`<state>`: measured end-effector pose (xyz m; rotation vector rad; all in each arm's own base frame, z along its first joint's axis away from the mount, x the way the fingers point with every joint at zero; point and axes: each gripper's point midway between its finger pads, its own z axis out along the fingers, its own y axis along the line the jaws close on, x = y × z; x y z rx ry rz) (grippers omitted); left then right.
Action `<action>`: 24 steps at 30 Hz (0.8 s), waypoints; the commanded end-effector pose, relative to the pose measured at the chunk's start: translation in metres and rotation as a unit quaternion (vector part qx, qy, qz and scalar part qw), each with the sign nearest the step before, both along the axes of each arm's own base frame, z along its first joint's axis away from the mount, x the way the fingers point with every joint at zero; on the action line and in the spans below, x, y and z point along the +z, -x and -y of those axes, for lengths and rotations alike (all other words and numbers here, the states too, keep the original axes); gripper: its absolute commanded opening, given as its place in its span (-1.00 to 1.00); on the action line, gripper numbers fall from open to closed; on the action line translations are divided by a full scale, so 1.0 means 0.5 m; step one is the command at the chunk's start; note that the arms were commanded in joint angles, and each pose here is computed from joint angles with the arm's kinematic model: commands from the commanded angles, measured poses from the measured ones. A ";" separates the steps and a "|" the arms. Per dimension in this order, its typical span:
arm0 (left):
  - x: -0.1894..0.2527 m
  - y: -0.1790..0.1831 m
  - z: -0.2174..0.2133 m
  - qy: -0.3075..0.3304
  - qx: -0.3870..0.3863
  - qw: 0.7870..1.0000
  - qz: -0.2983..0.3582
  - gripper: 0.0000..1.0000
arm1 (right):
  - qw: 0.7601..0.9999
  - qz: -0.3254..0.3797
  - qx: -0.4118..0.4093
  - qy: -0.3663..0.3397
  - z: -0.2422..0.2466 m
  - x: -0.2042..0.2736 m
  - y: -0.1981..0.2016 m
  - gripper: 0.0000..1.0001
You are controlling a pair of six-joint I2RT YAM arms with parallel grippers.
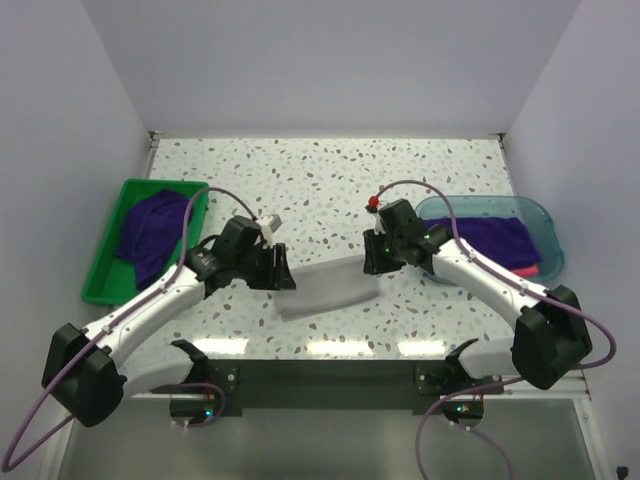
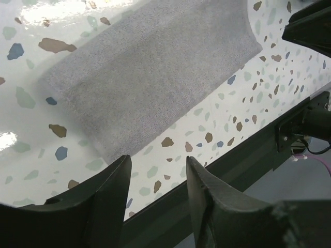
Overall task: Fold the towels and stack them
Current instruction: Fold the towel
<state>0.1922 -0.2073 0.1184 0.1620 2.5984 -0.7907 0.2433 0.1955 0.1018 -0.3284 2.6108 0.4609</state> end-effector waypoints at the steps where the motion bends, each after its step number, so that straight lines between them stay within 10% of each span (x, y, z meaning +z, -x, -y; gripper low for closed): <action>1: 0.005 -0.019 0.037 0.014 -0.003 1.000 0.001 0.01 | 0.999 -0.001 0.001 -0.052 -0.045 0.003 -0.009 -0.38; 17: -0.210 0.099 0.024 -0.080 -0.039 0.991 -0.104 -0.23 | 0.995 -0.070 -0.053 0.037 0.042 -0.200 0.050 -0.42; 24: -0.158 0.089 0.022 -0.069 -0.033 0.994 -0.076 -0.16 | 0.999 -0.025 -0.034 0.028 0.033 -0.113 0.022 -0.39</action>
